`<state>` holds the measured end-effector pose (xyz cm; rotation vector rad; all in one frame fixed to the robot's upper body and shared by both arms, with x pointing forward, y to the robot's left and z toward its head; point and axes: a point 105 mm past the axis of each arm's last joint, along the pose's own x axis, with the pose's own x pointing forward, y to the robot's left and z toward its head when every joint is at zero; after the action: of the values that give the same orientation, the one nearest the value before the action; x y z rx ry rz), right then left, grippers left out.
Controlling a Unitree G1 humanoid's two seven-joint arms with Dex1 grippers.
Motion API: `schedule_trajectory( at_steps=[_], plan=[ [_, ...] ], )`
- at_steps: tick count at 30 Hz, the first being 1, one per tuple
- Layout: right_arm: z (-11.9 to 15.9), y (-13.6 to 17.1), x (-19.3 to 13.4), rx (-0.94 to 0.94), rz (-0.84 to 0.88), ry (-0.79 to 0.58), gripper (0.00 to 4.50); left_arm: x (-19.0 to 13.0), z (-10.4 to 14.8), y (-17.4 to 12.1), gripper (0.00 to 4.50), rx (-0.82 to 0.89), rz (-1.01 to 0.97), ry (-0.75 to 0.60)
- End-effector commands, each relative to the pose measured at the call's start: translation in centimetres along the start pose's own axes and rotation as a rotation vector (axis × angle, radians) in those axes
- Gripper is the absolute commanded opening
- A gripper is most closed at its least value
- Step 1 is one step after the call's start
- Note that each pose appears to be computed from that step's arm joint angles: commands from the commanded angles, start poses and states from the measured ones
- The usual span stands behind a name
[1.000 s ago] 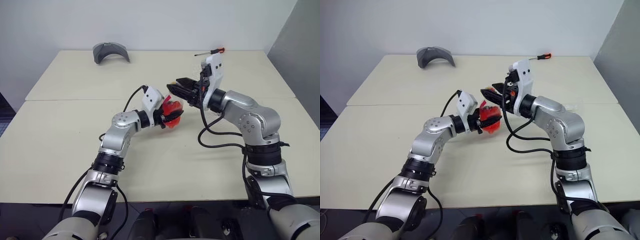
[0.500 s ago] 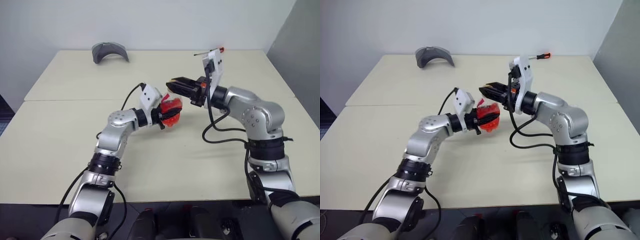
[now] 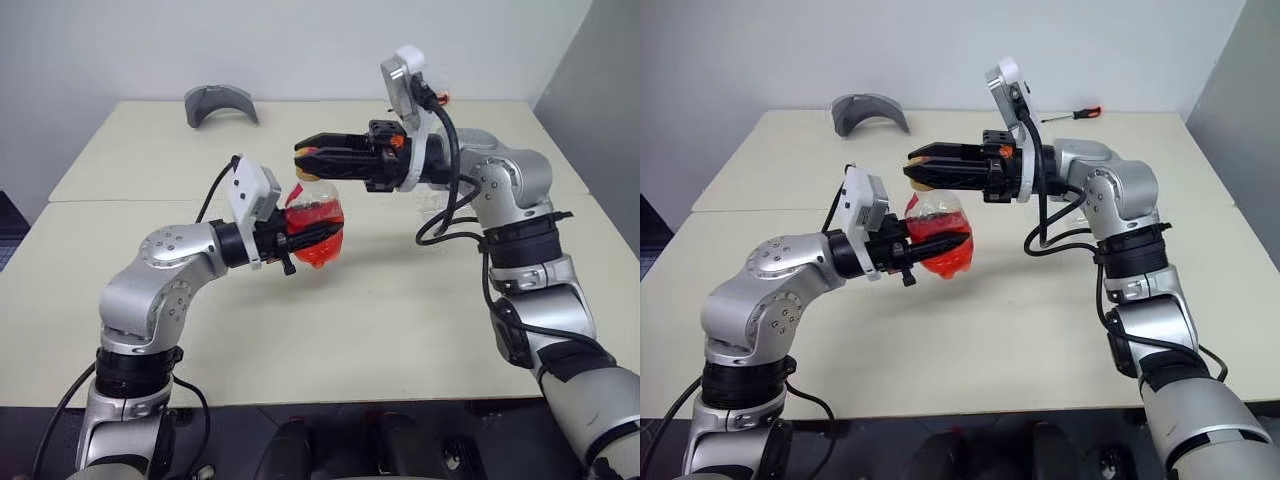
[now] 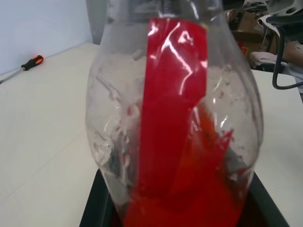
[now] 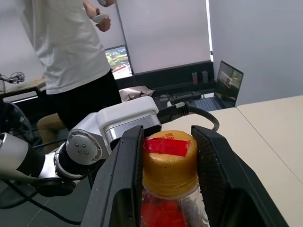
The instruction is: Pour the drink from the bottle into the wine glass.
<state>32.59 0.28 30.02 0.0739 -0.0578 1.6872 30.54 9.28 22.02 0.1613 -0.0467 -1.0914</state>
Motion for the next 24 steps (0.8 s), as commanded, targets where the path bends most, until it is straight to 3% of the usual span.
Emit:
schedule_trajectory(
  at_steps=[1,7,12,17,24],
  plan=[
    [1.2,0.4,1.1,-0.042,0.031,0.011,2.29,1.2,1.7,-3.0,1.26,0.056,-0.128,-0.053],
    [1.5,0.0,-0.8,-0.058,-0.07,0.013,4.44,1.0,0.8,-2.3,1.24,0.015,-0.07,-0.042],
    [2.0,0.1,-2.4,-0.052,-0.173,-0.011,4.5,0.7,0.0,-1.7,1.24,-0.005,-0.023,-0.026],
    [1.8,-0.7,-4.5,-0.134,-0.481,-0.032,4.5,1.6,-0.5,2.0,1.24,0.011,0.106,-0.026],
    [1.3,-0.2,-3.4,-0.122,-0.537,-0.05,4.5,3.2,1.0,3.9,1.24,0.056,0.116,-0.073]
  ],
)
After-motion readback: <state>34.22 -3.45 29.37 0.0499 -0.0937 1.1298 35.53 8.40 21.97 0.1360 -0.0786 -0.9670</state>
